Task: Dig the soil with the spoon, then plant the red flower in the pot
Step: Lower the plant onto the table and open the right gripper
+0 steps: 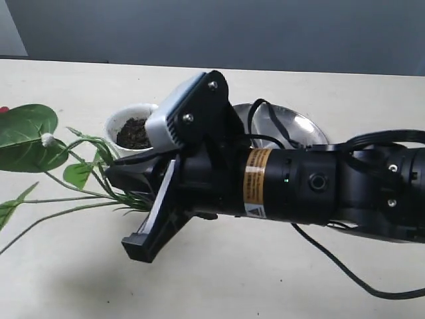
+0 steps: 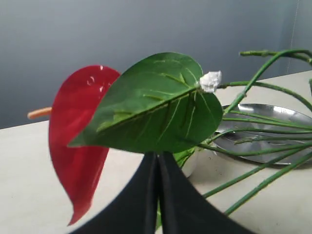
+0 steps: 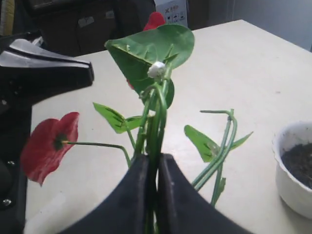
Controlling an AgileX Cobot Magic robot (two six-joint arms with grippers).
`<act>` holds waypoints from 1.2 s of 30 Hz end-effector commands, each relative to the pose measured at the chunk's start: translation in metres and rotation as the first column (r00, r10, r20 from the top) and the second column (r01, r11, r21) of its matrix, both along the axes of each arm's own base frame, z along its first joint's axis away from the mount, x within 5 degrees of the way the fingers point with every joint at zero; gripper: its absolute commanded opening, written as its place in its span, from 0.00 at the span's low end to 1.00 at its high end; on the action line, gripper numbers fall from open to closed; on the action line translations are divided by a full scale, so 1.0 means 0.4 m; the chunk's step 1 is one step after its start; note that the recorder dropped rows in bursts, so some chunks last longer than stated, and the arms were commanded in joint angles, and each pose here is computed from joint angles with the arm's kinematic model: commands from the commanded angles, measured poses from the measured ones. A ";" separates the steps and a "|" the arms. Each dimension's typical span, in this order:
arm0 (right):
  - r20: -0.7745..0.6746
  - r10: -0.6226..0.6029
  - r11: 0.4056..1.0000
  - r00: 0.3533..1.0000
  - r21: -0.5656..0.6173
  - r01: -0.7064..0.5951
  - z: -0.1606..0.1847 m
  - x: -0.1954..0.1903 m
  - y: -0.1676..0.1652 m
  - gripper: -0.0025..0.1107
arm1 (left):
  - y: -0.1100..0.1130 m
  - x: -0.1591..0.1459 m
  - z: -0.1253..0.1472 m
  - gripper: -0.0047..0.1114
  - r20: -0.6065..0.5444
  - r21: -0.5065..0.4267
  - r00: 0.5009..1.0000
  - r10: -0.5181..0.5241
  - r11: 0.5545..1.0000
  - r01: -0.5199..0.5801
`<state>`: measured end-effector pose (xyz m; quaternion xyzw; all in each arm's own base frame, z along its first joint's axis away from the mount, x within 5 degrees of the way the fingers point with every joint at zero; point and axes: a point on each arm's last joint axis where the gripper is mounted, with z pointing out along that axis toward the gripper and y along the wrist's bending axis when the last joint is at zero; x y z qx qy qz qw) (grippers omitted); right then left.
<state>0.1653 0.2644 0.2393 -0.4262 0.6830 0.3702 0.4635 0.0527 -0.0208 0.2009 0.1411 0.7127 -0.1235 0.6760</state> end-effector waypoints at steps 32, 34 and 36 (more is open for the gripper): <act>-0.380 -0.319 0.948 0.869 -0.131 0.291 -0.100 0.039 -0.010 0.49 | -0.001 -0.001 0.002 0.05 0.013 -0.009 1.000 -0.006 1.000 0.006; -0.379 -0.334 0.942 0.863 -0.139 0.304 -0.066 0.021 -0.021 0.49 | -0.001 -0.001 0.002 0.05 0.013 -0.009 1.000 -0.006 1.000 0.006; -0.364 -0.310 0.951 0.878 -0.123 0.284 -0.022 -0.018 -0.024 0.45 | -0.001 -0.001 0.002 0.05 0.013 -0.009 1.000 -0.006 1.000 0.006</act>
